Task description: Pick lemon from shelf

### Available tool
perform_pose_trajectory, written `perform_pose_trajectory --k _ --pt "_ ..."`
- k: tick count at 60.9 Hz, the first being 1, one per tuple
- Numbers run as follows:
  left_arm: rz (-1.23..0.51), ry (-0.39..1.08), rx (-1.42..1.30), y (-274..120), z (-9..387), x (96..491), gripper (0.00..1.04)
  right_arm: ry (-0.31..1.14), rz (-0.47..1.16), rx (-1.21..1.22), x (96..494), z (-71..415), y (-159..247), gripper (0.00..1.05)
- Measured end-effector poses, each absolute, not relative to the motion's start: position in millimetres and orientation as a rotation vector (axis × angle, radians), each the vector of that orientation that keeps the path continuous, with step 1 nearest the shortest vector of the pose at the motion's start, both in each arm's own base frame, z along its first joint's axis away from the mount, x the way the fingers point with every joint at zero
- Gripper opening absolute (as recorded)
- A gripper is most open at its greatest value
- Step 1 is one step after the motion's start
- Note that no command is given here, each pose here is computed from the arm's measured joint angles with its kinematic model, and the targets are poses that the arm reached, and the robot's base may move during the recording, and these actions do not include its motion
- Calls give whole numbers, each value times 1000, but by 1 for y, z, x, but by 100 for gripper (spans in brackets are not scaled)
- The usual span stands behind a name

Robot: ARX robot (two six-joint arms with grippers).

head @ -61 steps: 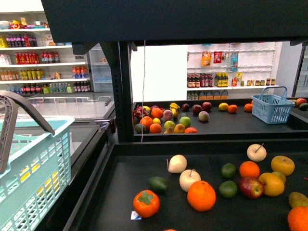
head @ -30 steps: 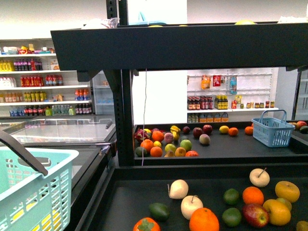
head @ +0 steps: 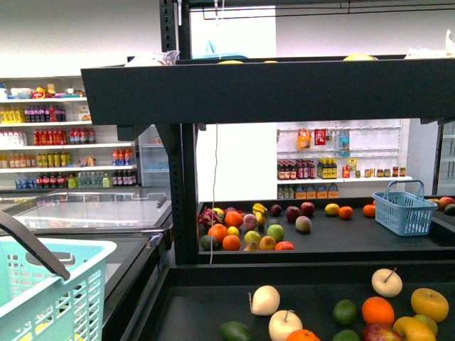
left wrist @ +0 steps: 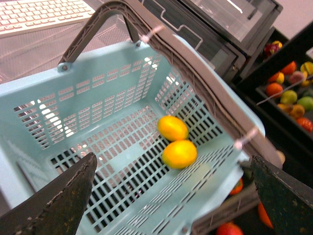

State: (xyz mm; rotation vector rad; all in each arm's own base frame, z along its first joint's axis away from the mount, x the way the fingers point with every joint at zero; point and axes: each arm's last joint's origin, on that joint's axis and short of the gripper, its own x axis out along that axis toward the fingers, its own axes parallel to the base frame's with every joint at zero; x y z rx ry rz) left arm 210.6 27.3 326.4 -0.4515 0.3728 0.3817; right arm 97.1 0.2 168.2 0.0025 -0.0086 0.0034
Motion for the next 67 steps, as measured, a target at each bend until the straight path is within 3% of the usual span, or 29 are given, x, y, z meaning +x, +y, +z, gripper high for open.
perform_pose_trajectory --k 5,11,15,17,24,31,67 --pt "305 345 -336 2 322 175 95 -9 3 2 97 168 0 97" --pt "45 59 -180 -22 311 137 76 -9 3 2 97 168 0 97" --pt "-14 -25 -107 -23 297 121 63 -9 3 2 97 168 0 97" --pt "-9 -34 -87 -21 290 118 58 -9 3 2 97 168 0 97" --pt "-10 16 -20 -15 243 117 24 -9 3 2 97 168 0 97" --pt "-22 3 -17 -11 231 113 3 -9 2 2 97 168 0 97" --pt "-1 5 -11 0 182 98 3 -9 4 2 97 168 0 97"
